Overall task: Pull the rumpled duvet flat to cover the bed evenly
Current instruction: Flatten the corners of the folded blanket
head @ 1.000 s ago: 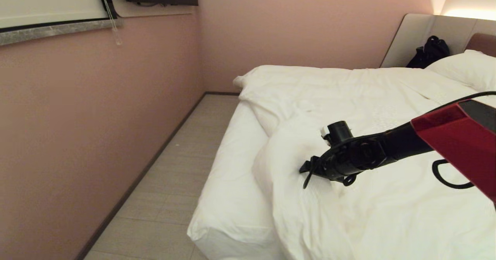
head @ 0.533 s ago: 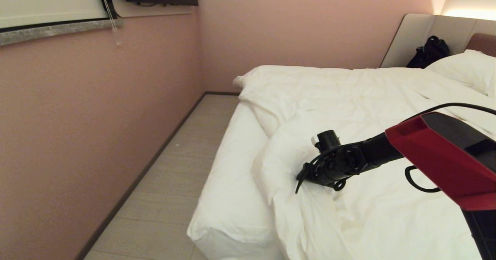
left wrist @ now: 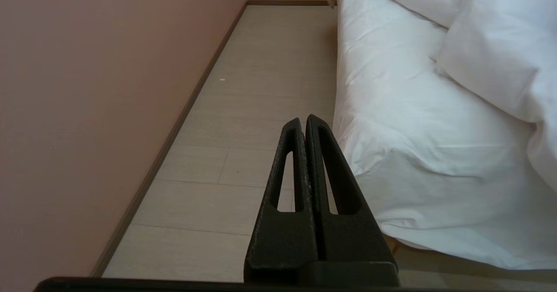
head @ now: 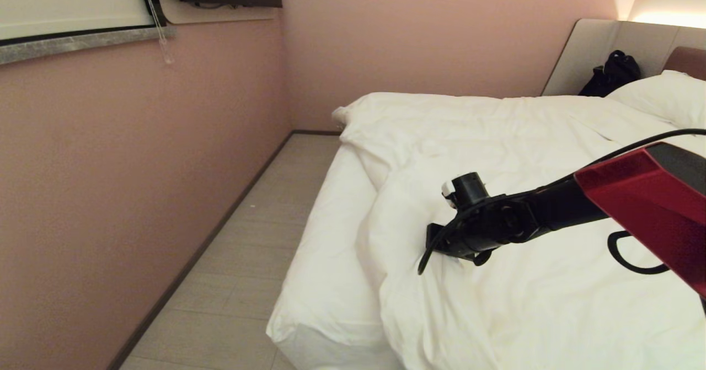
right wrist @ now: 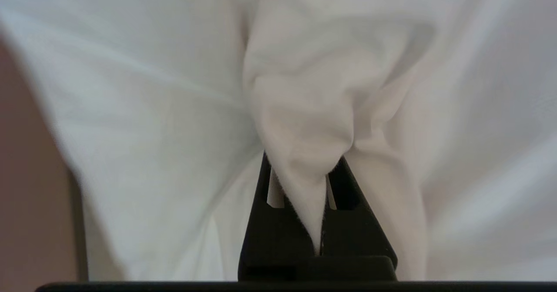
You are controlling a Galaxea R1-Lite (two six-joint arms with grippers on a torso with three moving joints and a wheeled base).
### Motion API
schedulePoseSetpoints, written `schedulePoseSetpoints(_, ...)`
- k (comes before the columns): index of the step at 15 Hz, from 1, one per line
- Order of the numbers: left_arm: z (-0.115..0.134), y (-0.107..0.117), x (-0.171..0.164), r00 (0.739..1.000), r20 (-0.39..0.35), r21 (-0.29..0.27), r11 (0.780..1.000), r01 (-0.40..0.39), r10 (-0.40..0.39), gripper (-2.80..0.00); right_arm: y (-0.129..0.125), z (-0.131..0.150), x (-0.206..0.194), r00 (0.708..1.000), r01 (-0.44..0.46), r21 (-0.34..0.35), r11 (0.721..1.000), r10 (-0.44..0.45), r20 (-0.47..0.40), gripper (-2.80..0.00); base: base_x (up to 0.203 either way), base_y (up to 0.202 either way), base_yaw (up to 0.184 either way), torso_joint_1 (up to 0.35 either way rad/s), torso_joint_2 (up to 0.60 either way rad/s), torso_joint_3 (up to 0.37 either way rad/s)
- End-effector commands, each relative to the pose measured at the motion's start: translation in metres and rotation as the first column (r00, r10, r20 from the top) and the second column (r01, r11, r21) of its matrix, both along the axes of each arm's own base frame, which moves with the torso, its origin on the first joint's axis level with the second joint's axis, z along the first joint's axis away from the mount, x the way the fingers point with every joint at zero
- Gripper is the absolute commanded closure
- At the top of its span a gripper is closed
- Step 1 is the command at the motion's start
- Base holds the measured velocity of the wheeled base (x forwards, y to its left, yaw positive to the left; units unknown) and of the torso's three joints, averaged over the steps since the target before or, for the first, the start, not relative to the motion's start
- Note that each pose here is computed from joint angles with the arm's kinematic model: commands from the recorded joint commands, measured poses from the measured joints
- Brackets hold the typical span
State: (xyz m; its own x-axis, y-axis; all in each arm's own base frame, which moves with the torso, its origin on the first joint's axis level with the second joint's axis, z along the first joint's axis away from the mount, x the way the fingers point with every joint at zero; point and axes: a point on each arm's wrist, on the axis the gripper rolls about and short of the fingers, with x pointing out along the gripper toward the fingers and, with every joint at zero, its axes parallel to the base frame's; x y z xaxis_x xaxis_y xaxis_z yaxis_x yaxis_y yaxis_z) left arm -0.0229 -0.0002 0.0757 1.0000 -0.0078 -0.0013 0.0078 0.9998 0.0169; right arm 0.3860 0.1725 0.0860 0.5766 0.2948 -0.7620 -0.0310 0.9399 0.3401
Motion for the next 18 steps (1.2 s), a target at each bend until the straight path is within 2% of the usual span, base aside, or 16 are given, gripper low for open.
schedulePoseSetpoints(1,0.0,0.0,0.0,1.0,0.0,0.0,1.0,0.0,0.0,0.0,0.009,0.035,-0.022,0.997,-0.058,0.045,0.997,0.055,0.055,0.0,0.0,0.0,0.0,0.0,0.0,0.0)
schedulePoseSetpoints(4,0.0,0.0,0.0,1.0,0.0,0.0,1.0,0.0,0.0,0.0,0.032,0.056,-0.051,0.983,-0.173,0.081,0.982,0.167,0.08,0.0,0.0,0.0,0.0,0.0,0.0,0.0)
schedulePoseSetpoints(9,0.0,0.0,0.0,1.0,0.0,0.0,1.0,0.0,0.0,0.0,0.062,0.066,-0.078,0.956,-0.283,0.082,0.956,0.274,0.108,0.0,0.0,0.0,0.0,0.0,0.0,0.0)
schedulePoseSetpoints(11,0.0,0.0,0.0,1.0,0.001,0.0,1.0,0.0,0.0,0.0,0.065,0.058,-0.077,0.953,-0.295,0.065,0.953,0.289,0.087,0.0,0.0,0.0,0.0,0.0,0.0,0.0)
schedulePoseSetpoints(15,0.0,0.0,0.0,1.0,0.0,0.0,1.0,0.0,0.0,0.0,0.068,0.028,-0.072,0.955,-0.296,0.015,0.955,0.296,-0.012,0.0,0.0,0.0,0.0,0.0,0.0,0.0)
schedulePoseSetpoints(18,0.0,0.0,0.0,1.0,0.0,0.0,1.0,0.0,0.0,0.0,0.069,0.015,-0.068,0.959,-0.283,-0.011,0.959,0.282,-0.035,0.0,0.0,0.0,0.0,0.0,0.0,0.0)
